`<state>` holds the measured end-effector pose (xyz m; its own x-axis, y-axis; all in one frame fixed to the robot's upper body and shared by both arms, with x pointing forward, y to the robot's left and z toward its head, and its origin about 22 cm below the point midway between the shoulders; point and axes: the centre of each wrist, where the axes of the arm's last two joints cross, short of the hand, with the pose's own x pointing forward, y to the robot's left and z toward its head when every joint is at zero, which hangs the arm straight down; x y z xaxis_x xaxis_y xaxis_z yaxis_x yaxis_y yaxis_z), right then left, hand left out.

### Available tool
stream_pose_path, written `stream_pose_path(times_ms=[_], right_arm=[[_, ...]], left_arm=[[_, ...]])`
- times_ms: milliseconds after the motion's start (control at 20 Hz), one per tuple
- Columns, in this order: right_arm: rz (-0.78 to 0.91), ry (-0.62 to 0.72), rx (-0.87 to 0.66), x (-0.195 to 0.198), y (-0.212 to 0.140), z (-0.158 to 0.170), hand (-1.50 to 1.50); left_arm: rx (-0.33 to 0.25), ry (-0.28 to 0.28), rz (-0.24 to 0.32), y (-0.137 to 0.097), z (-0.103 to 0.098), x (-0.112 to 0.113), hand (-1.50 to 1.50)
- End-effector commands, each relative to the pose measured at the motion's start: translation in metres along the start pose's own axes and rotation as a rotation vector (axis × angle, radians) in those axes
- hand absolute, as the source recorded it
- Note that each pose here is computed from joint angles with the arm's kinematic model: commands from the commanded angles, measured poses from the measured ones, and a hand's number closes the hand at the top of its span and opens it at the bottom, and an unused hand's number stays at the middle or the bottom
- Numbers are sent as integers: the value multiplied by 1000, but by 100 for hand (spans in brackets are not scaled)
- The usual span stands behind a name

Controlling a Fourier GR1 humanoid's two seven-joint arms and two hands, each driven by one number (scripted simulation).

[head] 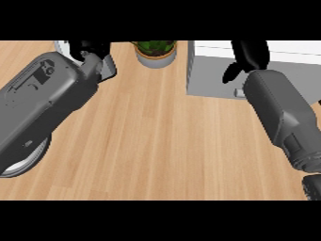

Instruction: Pick up the can, place it into the drawer and close the drawer

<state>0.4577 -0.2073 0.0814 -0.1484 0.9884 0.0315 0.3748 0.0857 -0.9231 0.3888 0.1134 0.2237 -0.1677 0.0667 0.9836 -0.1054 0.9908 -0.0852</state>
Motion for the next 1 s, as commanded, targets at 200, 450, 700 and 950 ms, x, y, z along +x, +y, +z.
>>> stream_pose_path(times_ms=[200, 450, 700, 950], right_arm=[[-45, 4, -26, 6, -39, -35, -150], [-405, 31, 1, 19, -27, -30, -150], [-698, 80, 3, 28, -25, -30, -150], [-764, 82, -17, 16, -34, -35, -150]], left_arm=[[-21, -6, -3, 7, 7, 8, -150], [-20, 15, 1, 9, 8, 6, -150], [-23, 12, -8, 10, 10, 9, -150], [-17, 13, -7, 15, 11, 6, -150]])
